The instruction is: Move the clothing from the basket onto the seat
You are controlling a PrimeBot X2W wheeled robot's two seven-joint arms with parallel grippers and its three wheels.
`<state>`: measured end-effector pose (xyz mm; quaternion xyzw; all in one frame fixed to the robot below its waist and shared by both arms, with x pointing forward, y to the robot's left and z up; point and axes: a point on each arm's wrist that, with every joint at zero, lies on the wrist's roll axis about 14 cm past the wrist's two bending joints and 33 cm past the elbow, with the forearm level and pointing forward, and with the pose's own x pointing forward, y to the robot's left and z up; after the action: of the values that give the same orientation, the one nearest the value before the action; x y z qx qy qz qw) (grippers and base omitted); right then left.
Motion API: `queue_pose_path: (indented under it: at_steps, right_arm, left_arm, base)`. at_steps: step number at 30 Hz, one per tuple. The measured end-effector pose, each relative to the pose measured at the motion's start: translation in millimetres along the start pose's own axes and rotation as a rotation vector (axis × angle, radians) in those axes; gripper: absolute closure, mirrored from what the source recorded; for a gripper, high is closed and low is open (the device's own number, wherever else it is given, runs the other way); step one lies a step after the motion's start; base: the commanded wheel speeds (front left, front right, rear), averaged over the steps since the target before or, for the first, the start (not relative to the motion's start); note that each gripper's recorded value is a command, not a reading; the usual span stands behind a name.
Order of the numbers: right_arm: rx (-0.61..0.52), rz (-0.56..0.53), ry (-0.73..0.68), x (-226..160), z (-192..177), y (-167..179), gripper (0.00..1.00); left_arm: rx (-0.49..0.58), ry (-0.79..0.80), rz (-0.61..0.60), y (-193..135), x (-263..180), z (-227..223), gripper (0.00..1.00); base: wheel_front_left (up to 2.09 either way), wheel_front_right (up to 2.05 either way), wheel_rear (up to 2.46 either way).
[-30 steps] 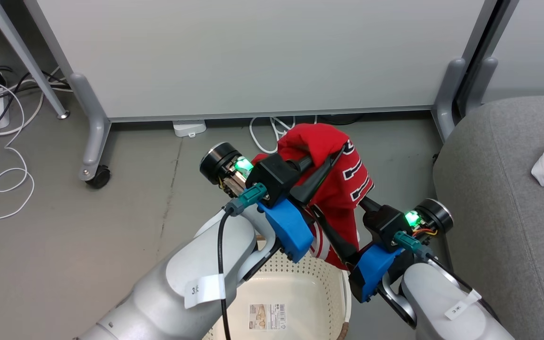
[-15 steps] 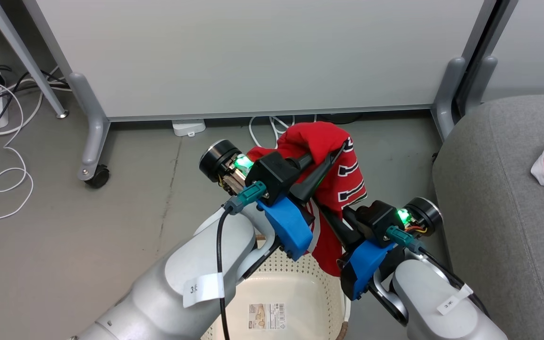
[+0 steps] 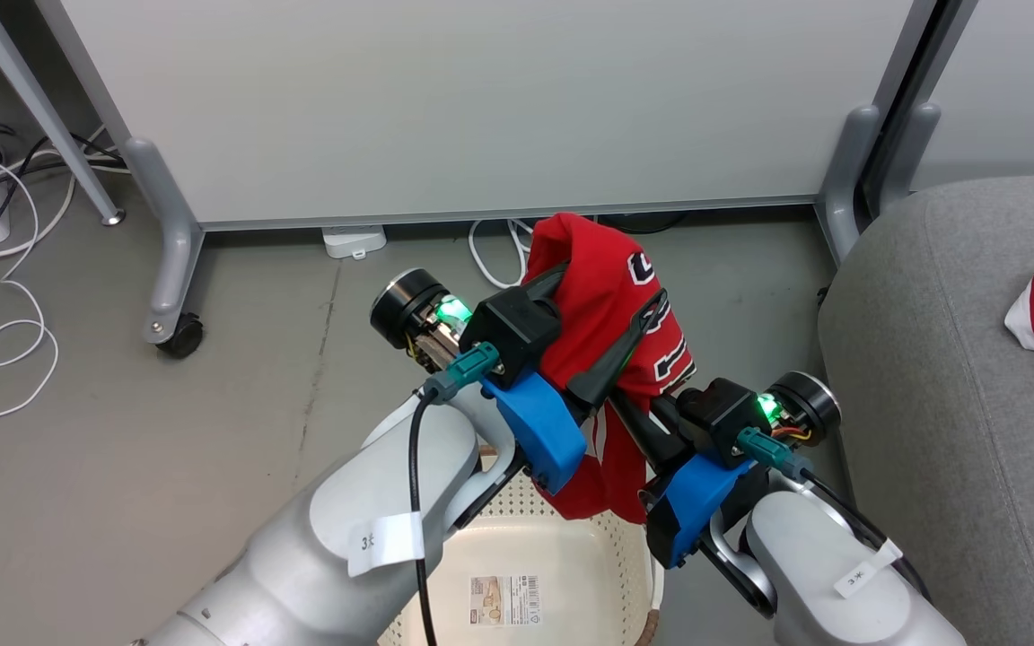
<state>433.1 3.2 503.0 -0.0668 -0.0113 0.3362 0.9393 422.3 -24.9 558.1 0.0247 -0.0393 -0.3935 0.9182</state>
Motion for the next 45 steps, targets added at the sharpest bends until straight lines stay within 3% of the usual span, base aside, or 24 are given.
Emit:
queue_pose_path:
  at_steps: [14, 28, 37, 39, 45]
  right_arm:
    - [0.03, -0.066, -0.041, -7, 10, -19, 1.0]
    - [0.065, -0.294, -0.05, -48, 0, -86, 1.0]
    - [0.055, -0.51, -0.039, -109, -8, -136, 1.0]
    - [0.041, -0.647, -0.017, -159, -14, -158, 1.0]
    - [0.027, -0.769, -0.003, -205, -16, -173, 1.0]
  left_arm:
    - [-0.007, 0.024, 0.009, 4, 1, -11, 0.0]
    - [-0.028, 0.046, -0.091, -18, 24, -34, 0.0]
    - [-0.055, 0.015, -0.237, -64, 48, -36, 0.0]
    - [-0.073, -0.005, -0.33, -97, 58, -36, 0.0]
    - [-0.086, -0.021, -0.414, -128, 62, -34, 0.0]
  base:
    - [0.0, 0.0, 0.0]
    - [0.0, 0.0, 0.0]
    - [0.0, 0.0, 0.0]
    - [0.0, 0.0, 0.0]
    - [0.0, 0.0, 0.0]
